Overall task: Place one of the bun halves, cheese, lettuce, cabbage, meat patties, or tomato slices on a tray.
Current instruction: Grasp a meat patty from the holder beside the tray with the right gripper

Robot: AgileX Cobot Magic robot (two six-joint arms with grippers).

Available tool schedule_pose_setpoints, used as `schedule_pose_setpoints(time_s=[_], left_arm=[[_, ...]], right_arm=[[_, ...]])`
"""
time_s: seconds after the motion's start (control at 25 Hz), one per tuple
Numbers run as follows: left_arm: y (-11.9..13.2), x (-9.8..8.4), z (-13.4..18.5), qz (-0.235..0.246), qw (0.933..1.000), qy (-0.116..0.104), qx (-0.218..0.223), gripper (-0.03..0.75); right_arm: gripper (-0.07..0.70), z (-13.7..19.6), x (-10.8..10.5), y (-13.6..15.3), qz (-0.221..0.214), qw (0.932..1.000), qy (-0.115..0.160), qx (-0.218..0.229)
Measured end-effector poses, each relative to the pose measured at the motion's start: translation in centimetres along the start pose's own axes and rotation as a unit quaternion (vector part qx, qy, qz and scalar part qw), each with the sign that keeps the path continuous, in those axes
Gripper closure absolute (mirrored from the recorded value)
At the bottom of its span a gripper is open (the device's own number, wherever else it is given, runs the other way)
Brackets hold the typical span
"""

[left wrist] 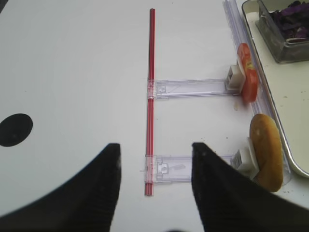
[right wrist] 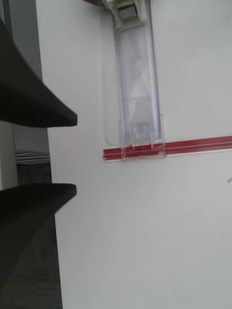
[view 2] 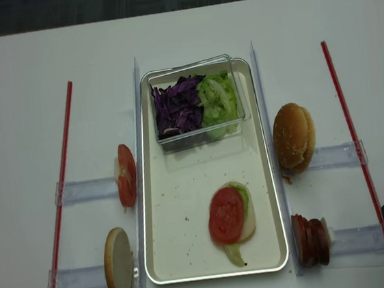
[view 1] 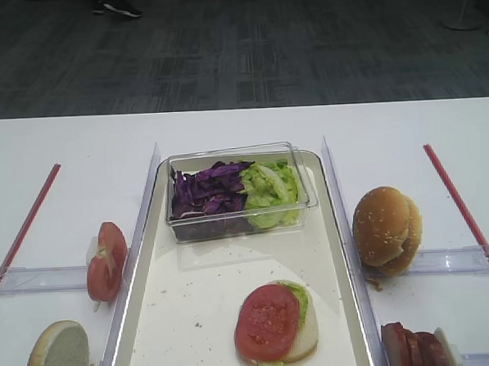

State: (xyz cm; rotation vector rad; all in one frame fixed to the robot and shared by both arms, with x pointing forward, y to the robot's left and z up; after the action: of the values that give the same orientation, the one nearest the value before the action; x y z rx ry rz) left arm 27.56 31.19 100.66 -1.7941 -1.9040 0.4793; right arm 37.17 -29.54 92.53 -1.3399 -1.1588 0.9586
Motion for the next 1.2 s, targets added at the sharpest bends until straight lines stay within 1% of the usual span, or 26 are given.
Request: schedule_pose_setpoints(time_s=[0.32, 0.48, 0.52, 0.56, 0.64, 0.76, 0.84, 1.0, 1.2], left_arm=[[0.0, 0.0, 0.0, 0.0, 1.0, 0.0, 0.0, 0.403], [0.0, 0.0, 0.0, 0.0, 1.0, 0.0, 0.0, 0.403], [0.0, 0.0, 0.0, 0.0, 1.0, 0.0, 0.0, 0.403], [0.0, 0.0, 0.0, 0.0, 1.0, 0.0, 0.0, 0.403], [0.0, 0.0, 0.0, 0.0, 1.0, 0.0, 0.0, 0.403], [0.0, 0.0, 0.0, 0.0, 1.0, 0.0, 0.0, 0.403], [0.0, 0.0, 0.0, 0.0, 1.0, 0.0, 0.0, 0.403], [0.0, 0.0, 0.0, 0.0, 1.0, 0.0, 0.0, 0.403], [0.0, 0.0, 0.0, 0.0, 1.0, 0.0, 0.0, 0.403]], right_arm=[[0.313, 0.0, 0.0, 0.0, 0.001, 0.9999, -0.017, 0.0], [0.313, 0.0, 0.2, 0.0, -0.004, 0.9998, -0.019, 0.001], [0.313, 0.1, 0.3, 0.0, -0.004, 0.9996, -0.026, 0.001], [0.313, 0.2, 0.6, 0.0, -0.006, 0.9994, -0.033, 0.002], [0.313, 0.2, 1.3, 0.1, -0.015, 0.9992, -0.035, 0.004], [0.313, 0.2, 2.3, 0.6, -0.034, 0.9987, -0.03, 0.022], [0.313, 0.2, 3.0, 1.1, -0.04, 0.998, -0.036, 0.032], [0.313, -0.1, 4.5, 1.5, -0.059, 0.997, -0.041, 0.031], [0.313, -1.0, 6.2, 1.2, -0.072, 0.9956, -0.052, 0.026]])
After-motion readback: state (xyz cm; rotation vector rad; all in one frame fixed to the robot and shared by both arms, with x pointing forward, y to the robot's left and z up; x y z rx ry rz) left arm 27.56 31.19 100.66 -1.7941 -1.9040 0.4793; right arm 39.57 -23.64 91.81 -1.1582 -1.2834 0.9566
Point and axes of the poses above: a point on each arm's last joint axis where the gripper is mounted, y pointing out along that axis toward the gripper, x along the wrist's bending axis when the last joint is at zero, z = x × y, the point moved 6 cm from there along y, pointing out along that axis toward the gripper, and after that the axes turned 6 degrees about y, right-handed, at the moved point
